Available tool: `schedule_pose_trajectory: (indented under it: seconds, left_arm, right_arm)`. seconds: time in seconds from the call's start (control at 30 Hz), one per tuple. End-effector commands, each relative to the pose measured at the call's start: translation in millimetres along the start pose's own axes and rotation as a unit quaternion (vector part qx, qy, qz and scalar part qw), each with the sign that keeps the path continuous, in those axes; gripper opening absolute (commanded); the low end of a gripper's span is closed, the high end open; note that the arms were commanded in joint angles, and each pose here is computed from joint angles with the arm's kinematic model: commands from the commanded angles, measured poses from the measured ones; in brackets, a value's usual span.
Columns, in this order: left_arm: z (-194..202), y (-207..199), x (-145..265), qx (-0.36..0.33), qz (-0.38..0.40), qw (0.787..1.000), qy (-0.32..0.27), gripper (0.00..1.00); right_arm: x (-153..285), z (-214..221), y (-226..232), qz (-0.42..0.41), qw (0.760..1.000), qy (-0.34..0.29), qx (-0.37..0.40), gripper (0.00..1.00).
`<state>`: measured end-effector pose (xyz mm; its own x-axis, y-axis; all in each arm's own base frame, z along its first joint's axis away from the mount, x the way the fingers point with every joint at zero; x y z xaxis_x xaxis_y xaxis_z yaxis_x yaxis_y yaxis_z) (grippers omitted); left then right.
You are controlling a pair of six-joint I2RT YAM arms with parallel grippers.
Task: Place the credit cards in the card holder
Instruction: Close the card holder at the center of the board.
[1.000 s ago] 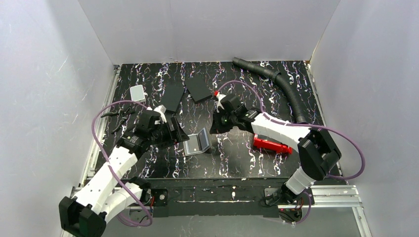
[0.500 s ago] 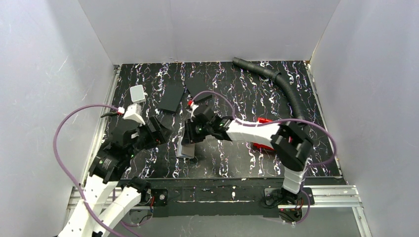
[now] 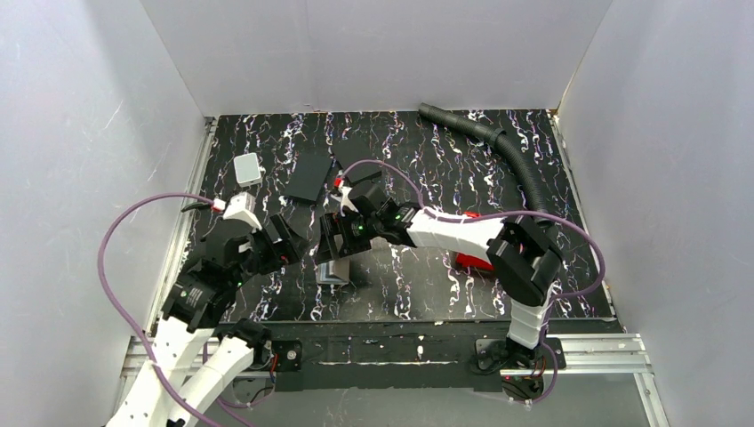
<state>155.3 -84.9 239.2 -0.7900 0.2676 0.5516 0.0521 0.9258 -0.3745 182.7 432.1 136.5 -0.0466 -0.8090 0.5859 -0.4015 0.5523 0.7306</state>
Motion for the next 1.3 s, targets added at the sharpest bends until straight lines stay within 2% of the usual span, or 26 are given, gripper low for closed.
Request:
schedule_pose_trajectory:
  seconds: [0.0,0.1,0.2,0.5,0.7,0.8,1.0,1.07,1.17,1.2,1.27]
  left_arm:
    - [23,-1,-19,0.029,0.001,0.998,0.057,0.86]
    - [31,-1,-22,0.052,0.008,0.997,0.056,0.86]
    - [38,2,-22,0.062,0.010,0.997,0.054,0.86]
    - [48,8,-25,0.061,-0.003,0.995,0.075,0.84]
    - [75,5,-40,0.103,0.012,0.987,0.122,0.81]
    - [79,4,-44,0.111,0.019,0.986,0.125,0.81]
    - [84,-5,-54,0.118,0.046,0.982,0.142,0.76]
    - [87,-8,-59,0.117,0.051,0.979,0.156,0.72]
    - [92,-4,-69,0.099,0.037,0.978,0.178,0.67]
    - [95,-3,-73,0.090,0.034,0.978,0.186,0.69]
    - [98,1,-80,0.067,0.025,0.976,0.204,0.73]
  right_arm:
    - [9,-9,32,-0.071,0.997,0.007,0.034,0.98]
    - [-12,-12,33,-0.097,0.995,0.022,0.012,0.98]
    - [-25,-15,29,-0.113,0.993,0.006,-0.012,0.98]
    - [-63,-2,-17,-0.105,0.992,0.007,-0.076,0.94]
    - [-34,-21,-1,-0.113,0.991,-0.002,-0.070,0.93]
    - [-11,-32,5,-0.105,0.992,-0.005,-0.065,0.94]
    - [24,-29,-23,-0.035,0.996,0.003,-0.078,0.93]
    - [36,-26,-34,-0.028,0.996,-0.009,-0.089,0.88]
    - [42,-17,-48,-0.029,0.995,-0.017,-0.097,0.71]
    - [41,-14,-51,-0.030,0.994,-0.016,-0.100,0.66]
    - [36,-8,-53,-0.044,0.993,-0.016,-0.107,0.65]
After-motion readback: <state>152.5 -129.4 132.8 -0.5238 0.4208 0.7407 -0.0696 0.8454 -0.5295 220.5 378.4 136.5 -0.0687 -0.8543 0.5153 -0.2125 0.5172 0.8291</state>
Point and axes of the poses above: each gripper's point midway between its finger pads, its own x axis back along the fingers, its own y axis along the line the jaws close on, z = x × y, the point moved 3 cm from there along x, back along the fingers, and after that the axes turned 8 degrees about -x, right-handed, at the moved point
